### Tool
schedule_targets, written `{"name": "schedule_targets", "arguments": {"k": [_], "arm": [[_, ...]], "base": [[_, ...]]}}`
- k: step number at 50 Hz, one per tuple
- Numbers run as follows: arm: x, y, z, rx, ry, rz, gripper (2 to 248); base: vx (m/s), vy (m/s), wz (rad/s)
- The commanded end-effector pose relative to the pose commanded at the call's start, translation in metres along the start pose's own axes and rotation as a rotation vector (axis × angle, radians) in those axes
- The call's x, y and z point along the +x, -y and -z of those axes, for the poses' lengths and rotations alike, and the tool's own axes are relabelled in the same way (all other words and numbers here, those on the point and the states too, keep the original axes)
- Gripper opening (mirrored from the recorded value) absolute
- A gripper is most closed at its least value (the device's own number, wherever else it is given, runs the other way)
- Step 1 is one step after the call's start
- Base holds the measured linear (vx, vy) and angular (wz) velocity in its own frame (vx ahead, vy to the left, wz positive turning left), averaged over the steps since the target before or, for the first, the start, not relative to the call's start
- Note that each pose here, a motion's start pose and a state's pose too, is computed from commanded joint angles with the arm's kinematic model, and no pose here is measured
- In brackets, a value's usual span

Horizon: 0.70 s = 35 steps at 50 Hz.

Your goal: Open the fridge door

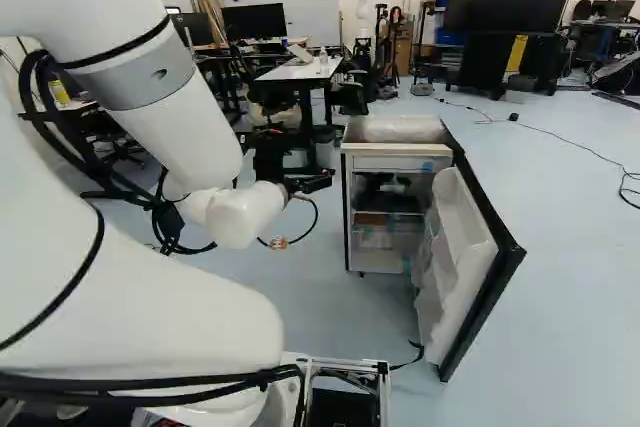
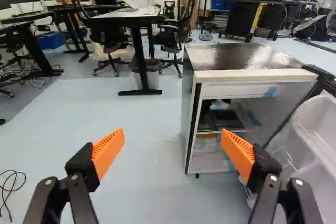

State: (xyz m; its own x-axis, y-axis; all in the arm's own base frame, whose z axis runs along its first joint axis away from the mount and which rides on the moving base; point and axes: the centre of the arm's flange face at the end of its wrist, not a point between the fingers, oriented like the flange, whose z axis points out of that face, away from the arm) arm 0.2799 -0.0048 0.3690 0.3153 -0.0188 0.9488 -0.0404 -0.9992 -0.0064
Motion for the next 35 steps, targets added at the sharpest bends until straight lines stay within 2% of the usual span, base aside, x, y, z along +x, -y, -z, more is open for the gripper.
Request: {"name": "schedule_targets", "arguments": {"k": [15,35], "arm": [[-0.0052,0.0037,0.0069,0.030,0.009,0.016,247],[-0.0063,0.0044,0.0082,0.036,0.010,0.019,247]], "base": [[0.000,0.000,0.000],[0.000,0.000,0.000]]}}
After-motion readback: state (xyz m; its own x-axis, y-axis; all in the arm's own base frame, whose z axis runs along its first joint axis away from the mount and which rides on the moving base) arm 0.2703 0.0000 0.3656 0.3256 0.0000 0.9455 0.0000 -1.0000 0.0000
